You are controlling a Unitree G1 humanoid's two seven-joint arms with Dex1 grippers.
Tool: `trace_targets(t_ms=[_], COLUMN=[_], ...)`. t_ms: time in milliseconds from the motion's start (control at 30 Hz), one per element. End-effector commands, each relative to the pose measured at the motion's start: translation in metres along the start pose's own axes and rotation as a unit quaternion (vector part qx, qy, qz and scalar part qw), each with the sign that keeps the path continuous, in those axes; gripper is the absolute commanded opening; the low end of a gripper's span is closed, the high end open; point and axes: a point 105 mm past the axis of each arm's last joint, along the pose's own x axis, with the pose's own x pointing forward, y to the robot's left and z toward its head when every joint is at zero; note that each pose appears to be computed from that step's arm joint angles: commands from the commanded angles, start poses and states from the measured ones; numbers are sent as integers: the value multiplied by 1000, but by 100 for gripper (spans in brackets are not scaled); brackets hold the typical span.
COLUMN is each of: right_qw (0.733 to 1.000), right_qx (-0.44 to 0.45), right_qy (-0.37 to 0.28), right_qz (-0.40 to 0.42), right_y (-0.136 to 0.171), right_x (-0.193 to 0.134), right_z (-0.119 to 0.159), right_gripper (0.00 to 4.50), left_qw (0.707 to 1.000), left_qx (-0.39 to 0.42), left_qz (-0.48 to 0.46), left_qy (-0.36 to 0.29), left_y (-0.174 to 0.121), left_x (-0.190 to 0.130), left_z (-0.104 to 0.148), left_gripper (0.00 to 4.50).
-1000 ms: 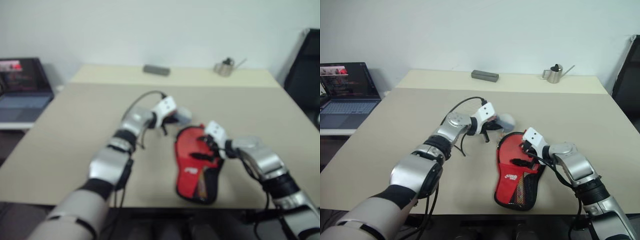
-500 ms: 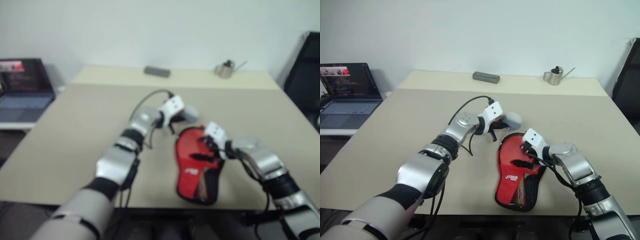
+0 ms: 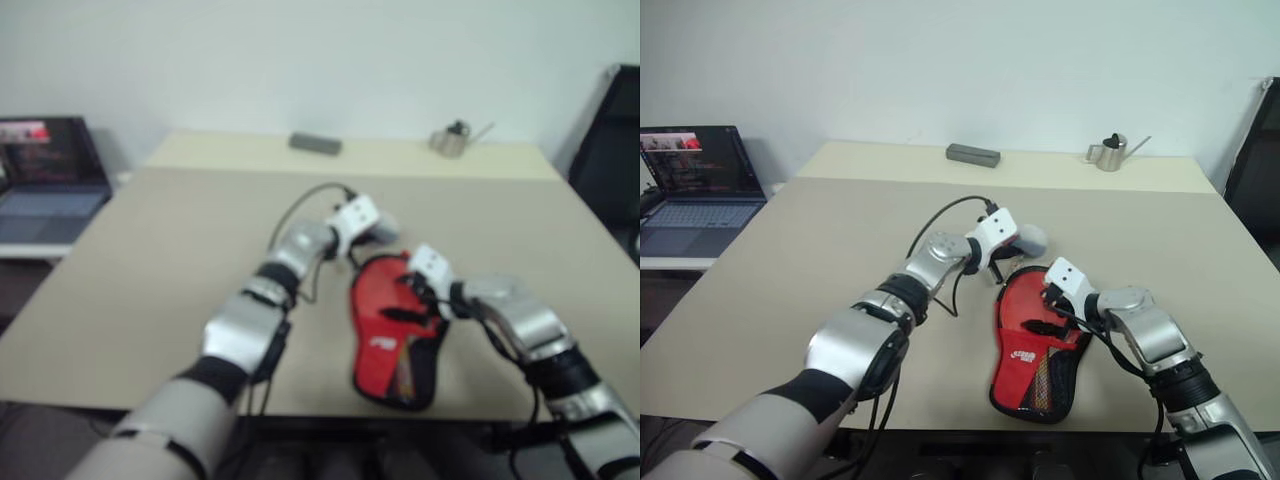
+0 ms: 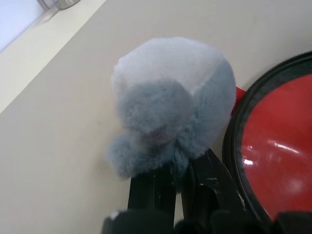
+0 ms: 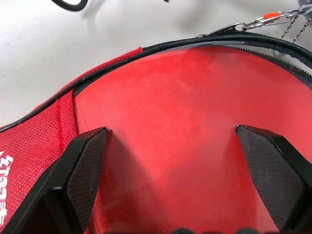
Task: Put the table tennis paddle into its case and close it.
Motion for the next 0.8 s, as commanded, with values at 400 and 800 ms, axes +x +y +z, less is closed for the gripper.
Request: trace_targets(t_ms=[400,800], right_qw=[991,991], right_qx=[63,65], right_qy=[110,112], right_qz=[33,39], right_y=[29,39], right_x=[10,10], right_z=[-61,-63], right_gripper=[450,450], left_qw=[996,994], left_qx=[34,34], left_qz=[51,61], left_qy=[-61,-86], left_y=[7,-6], left_x=[14,25], left_z=[65,89], left_gripper=[3,3])
